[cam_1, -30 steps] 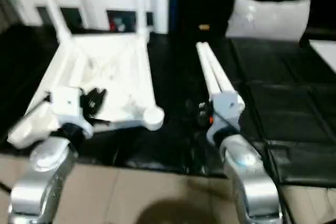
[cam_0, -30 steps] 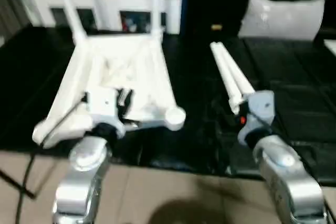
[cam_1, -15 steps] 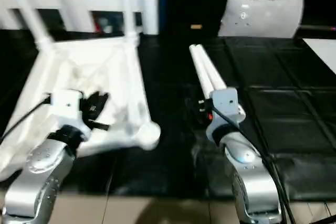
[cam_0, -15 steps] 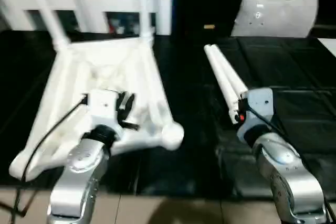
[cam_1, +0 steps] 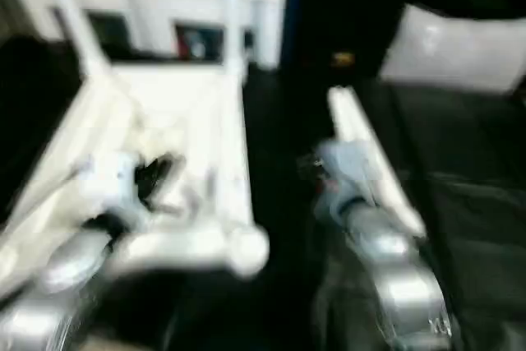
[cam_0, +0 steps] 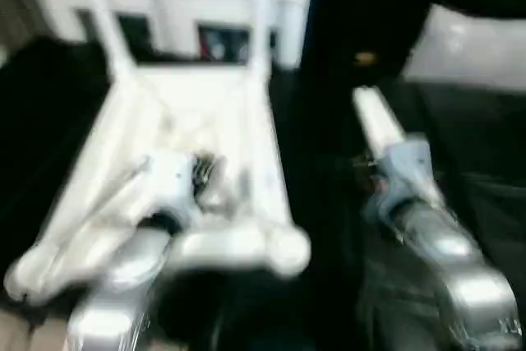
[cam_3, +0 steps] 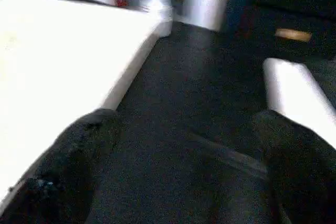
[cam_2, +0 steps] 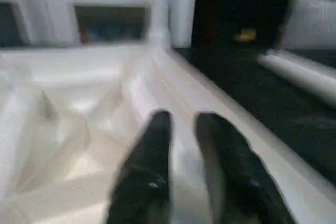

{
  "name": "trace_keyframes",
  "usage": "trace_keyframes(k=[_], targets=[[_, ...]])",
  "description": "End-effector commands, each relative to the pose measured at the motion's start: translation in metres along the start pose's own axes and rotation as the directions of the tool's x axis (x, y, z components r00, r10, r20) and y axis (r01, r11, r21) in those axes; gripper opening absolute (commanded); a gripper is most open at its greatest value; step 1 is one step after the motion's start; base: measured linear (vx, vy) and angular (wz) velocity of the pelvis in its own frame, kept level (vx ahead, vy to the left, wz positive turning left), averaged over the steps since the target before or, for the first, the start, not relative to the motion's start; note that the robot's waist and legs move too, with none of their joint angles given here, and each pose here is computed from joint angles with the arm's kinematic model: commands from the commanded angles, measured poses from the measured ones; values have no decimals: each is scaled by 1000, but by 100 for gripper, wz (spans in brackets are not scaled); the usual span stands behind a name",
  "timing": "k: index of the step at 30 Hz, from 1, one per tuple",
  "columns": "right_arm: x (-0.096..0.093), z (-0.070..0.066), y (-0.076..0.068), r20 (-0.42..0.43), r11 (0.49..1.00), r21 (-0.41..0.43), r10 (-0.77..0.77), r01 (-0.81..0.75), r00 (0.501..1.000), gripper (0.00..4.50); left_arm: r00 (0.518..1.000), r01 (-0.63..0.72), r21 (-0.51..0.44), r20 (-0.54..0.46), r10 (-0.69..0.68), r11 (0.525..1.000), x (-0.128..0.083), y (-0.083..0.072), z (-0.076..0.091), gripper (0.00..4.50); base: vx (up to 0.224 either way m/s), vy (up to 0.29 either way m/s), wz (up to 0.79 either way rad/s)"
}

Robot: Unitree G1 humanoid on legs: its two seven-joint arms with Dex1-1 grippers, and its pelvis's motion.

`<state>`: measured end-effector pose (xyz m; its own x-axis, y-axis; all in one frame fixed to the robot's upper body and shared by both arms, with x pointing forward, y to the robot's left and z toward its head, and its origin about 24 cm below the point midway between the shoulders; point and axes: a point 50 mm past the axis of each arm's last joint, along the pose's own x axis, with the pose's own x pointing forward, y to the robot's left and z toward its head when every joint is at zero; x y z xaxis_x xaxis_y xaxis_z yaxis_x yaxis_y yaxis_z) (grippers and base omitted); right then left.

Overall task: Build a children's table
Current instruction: Pick table leg

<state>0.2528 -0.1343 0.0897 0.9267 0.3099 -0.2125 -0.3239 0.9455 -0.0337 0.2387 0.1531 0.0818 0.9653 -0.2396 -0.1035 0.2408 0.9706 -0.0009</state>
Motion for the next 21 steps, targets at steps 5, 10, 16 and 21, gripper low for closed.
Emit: trace_keyframes(k=[5,10,16,21], targets=[[-8,1,-14,-3,997,-25,-69,69,998,450,999,49,-8,16,-49,999,0,-10,5,124,76,-33,-27],[-9,-1,-15,-38,994,-36,-104,103,994,450,995,96,15,-4,-96,995,-3,-12,3,124,84,-62,-7],[-1,2,-26,-154,984,-73,-170,160,973,450,973,229,46,1,-229,972,-6,-17,9,137,0,0,0],[14,9,-35,-297,976,-102,-214,192,931,450,910,414,92,-42,-412,905,-11,-23,16,189,-86,7,-1]])
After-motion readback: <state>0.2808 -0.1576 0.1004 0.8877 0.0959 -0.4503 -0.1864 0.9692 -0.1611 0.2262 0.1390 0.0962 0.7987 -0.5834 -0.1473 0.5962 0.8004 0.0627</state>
